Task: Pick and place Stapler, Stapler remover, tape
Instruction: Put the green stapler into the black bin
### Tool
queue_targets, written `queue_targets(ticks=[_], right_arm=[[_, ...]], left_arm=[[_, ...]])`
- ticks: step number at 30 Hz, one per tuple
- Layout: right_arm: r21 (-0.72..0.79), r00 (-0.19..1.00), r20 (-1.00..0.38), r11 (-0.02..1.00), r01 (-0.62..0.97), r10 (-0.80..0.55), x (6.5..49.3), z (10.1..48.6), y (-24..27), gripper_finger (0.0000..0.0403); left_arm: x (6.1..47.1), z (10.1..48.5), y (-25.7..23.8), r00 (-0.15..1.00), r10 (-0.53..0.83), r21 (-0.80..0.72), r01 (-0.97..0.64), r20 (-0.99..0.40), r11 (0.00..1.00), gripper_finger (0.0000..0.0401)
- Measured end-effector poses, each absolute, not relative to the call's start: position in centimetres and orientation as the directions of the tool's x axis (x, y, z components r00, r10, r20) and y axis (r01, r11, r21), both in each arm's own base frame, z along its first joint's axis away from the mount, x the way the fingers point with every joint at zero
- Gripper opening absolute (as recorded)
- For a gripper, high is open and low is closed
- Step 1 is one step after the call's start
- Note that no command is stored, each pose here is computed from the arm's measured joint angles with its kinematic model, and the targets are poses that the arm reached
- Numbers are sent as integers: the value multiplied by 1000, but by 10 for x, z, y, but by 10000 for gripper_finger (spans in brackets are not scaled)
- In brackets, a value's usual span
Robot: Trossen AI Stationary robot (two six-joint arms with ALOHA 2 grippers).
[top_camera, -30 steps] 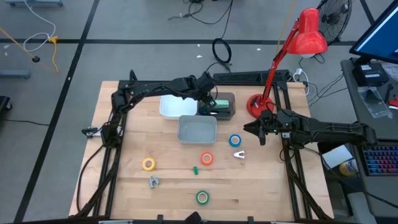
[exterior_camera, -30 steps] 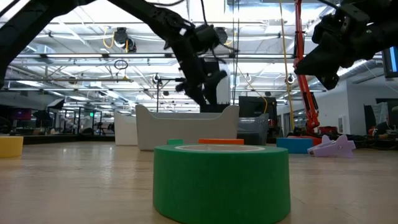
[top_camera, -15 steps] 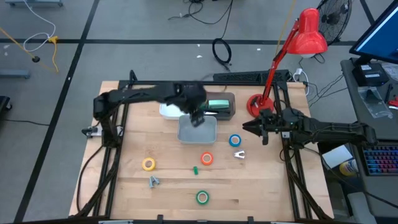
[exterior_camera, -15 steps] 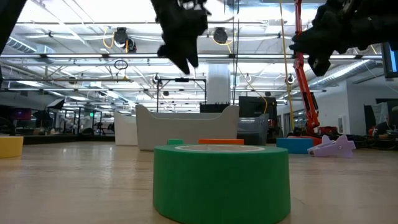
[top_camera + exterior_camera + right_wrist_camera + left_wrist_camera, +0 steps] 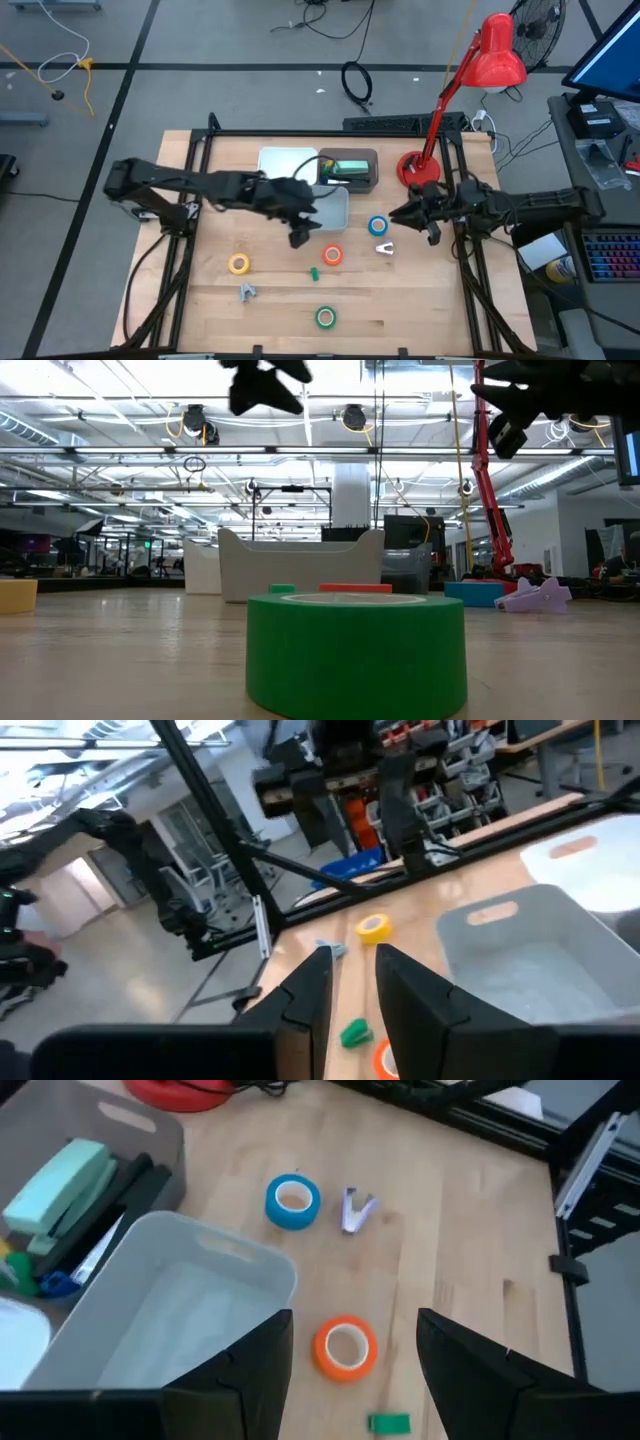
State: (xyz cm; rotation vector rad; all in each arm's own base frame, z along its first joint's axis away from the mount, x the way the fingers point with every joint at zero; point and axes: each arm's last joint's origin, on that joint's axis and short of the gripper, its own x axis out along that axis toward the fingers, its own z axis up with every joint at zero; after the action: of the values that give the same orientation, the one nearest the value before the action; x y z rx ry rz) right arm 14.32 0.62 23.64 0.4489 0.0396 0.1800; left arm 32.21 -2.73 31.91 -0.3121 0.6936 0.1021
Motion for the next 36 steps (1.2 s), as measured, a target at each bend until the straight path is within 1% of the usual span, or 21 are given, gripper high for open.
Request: queue_targets(ticks=[2, 6, 8, 11, 17, 21, 25, 28, 33, 36], right_arm=[[434, 984, 10, 886, -164, 177, 147, 236, 10, 73], [431, 985, 44, 886, -171, 169, 156, 237, 20, 73], [424, 987, 28, 893, -153, 156, 163, 238, 25, 73], [404, 992, -9, 908, -113, 128, 174, 243, 34, 73], [313, 997, -28, 948, -60, 72, 206, 267, 51, 73], [292, 994, -84, 955, -42, 69, 230, 278, 62, 73], [273, 989, -134, 962, -27, 66, 254, 285, 74, 73], [266, 983, -165, 964, -28, 75, 272, 288, 83, 73], [250, 976, -207, 968, -18, 71, 303, 294, 102, 73], [242, 965, -256, 970, 1, 63, 317, 295, 114, 73]], left_arm=[[307, 314, -30, 794, -4, -256, -192, -608, 947, 214], [275, 301, -35, 833, 38, -291, -236, -552, 927, 214], [258, 295, -39, 857, 46, -301, -230, -513, 925, 214], [235, 289, -46, 898, 14, -325, -174, -440, 930, 214], [189, 277, -51, 902, -54, -328, -100, -429, 939, 214], [163, 274, -49, 904, -84, -319, -60, -419, 946, 214], [139, 276, -45, 922, -122, -314, 0, -367, 950, 214], [123, 275, -43, 929, -156, -322, 42, -336, 946, 214], [102, 265, -40, 922, -196, -317, 86, -334, 944, 214], [93, 260, -38, 919, -208, -311, 101, -334, 945, 214]])
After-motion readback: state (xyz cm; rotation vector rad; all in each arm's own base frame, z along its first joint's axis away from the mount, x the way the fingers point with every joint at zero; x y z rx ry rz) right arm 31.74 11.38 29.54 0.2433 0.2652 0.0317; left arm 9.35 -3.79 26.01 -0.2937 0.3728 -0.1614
